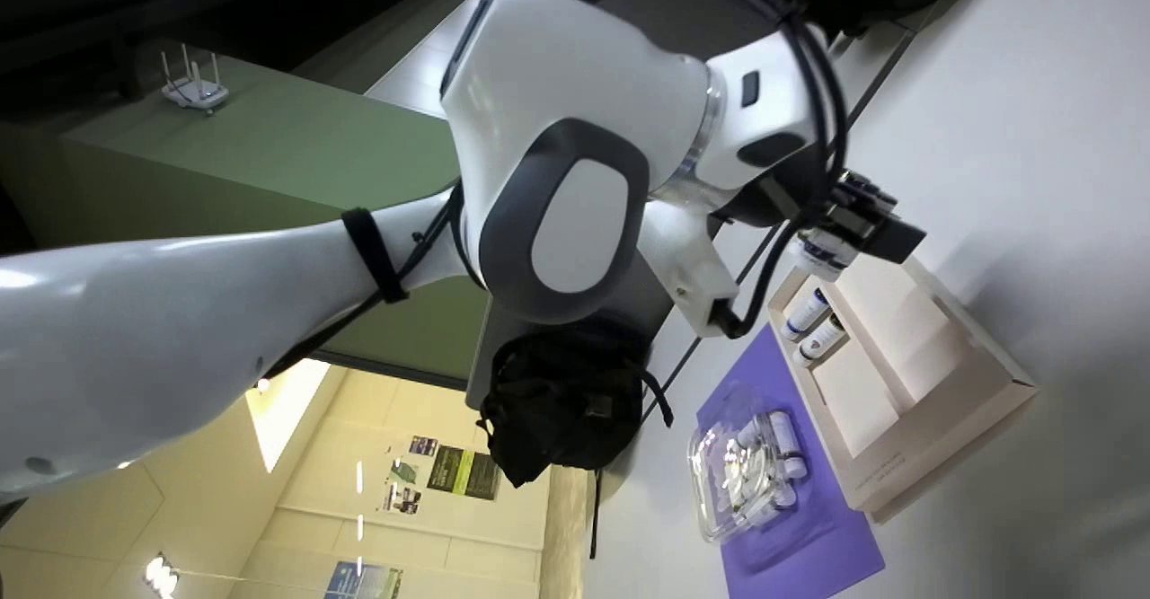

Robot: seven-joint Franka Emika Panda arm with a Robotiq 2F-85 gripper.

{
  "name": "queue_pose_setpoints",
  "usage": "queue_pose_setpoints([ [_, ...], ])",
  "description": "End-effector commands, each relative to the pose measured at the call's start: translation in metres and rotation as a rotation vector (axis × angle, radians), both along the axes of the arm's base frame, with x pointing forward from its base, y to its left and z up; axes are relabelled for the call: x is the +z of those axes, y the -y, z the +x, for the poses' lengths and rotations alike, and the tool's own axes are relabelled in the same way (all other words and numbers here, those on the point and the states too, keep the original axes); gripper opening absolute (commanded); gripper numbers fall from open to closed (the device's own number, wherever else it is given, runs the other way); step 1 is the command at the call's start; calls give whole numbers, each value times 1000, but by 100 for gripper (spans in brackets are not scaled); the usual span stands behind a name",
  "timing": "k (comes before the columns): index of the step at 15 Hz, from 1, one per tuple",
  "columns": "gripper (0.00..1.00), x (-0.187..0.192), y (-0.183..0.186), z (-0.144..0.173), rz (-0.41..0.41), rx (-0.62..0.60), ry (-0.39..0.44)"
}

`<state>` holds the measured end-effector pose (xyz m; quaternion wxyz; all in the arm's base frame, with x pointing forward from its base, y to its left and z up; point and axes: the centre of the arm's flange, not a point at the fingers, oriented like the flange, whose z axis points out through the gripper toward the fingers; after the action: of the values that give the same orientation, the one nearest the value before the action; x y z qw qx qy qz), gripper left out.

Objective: Remove three of the bottles from the tray and put them on the table

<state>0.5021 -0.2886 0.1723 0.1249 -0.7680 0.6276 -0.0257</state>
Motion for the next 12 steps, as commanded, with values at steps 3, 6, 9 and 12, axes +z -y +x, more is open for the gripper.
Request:
queue_pose_setpoints([
  [3,8,-26,54,-19,-50,101,1],
  [6,8,-55,58,-22,-90,4,-1],
  [9,8,-78,56,-19,-75,-89,-3],
  [12,8,-92,53,-16,-58,-129,-21],
])
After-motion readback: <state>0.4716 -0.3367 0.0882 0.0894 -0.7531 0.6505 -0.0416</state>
